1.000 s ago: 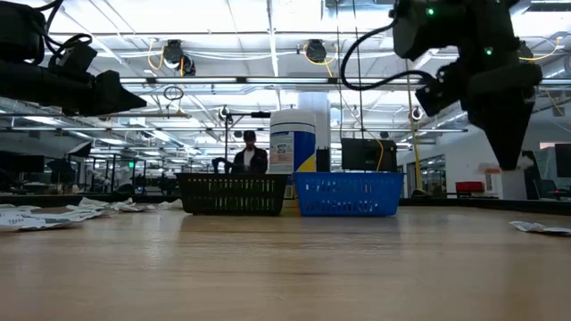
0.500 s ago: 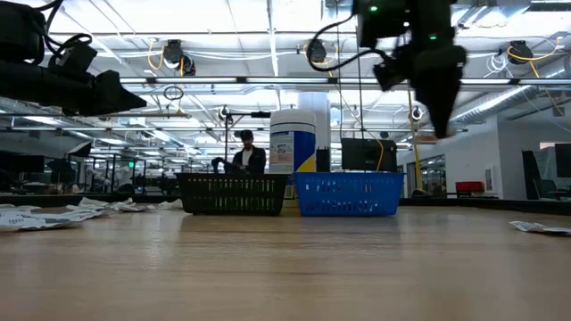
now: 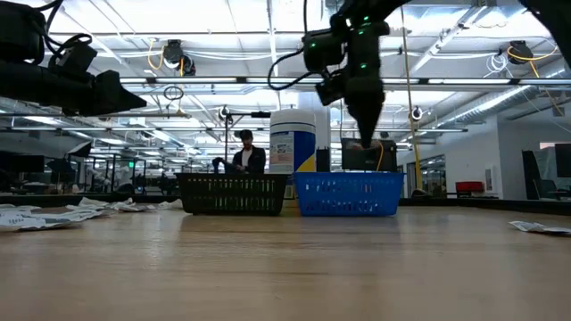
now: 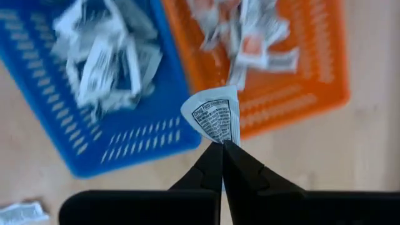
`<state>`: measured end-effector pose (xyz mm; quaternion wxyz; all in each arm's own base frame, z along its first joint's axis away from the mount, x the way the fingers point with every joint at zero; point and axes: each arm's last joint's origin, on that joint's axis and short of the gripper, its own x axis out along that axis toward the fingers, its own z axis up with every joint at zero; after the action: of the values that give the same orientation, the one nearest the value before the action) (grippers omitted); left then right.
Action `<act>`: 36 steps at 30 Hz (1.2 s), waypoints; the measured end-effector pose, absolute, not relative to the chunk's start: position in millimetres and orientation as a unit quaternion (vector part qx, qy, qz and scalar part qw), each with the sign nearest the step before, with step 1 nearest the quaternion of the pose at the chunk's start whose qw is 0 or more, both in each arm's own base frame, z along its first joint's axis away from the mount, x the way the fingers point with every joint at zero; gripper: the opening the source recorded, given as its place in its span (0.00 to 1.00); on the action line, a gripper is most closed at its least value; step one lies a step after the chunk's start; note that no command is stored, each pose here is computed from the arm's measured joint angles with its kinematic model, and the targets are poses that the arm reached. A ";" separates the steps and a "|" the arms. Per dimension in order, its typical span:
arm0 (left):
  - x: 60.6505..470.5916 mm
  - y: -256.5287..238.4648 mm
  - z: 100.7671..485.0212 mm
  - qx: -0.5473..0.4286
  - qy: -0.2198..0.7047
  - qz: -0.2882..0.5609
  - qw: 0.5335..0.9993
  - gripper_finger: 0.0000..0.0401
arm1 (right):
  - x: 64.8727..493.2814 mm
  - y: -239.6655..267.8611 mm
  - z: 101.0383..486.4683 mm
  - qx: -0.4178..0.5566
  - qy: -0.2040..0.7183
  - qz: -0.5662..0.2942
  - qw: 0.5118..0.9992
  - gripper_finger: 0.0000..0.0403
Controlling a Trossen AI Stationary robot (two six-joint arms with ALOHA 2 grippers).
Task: Pick & Place First Aid Supplies
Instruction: Put the orange ointment pack into the orange basket
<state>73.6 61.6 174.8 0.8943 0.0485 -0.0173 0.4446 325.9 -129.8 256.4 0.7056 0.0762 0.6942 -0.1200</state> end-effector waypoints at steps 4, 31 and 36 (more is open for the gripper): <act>73.6 61.6 174.7 0.049 -0.017 0.445 0.894 0.77 | 341.0 -148.0 255.2 0.067 0.681 -0.120 0.720 0.00; 73.6 61.6 174.9 0.049 -0.017 0.444 0.894 0.77 | 359.6 -166.9 189.6 0.059 0.638 -0.136 0.756 0.07; 73.6 61.6 174.8 0.048 -0.017 0.445 0.894 0.77 | 359.6 -166.9 189.6 0.084 0.633 -0.157 0.754 0.22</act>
<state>73.6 61.6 174.8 0.8942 0.0485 -0.0174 0.4446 359.6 -166.9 189.6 0.7536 0.0844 0.6327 -0.1570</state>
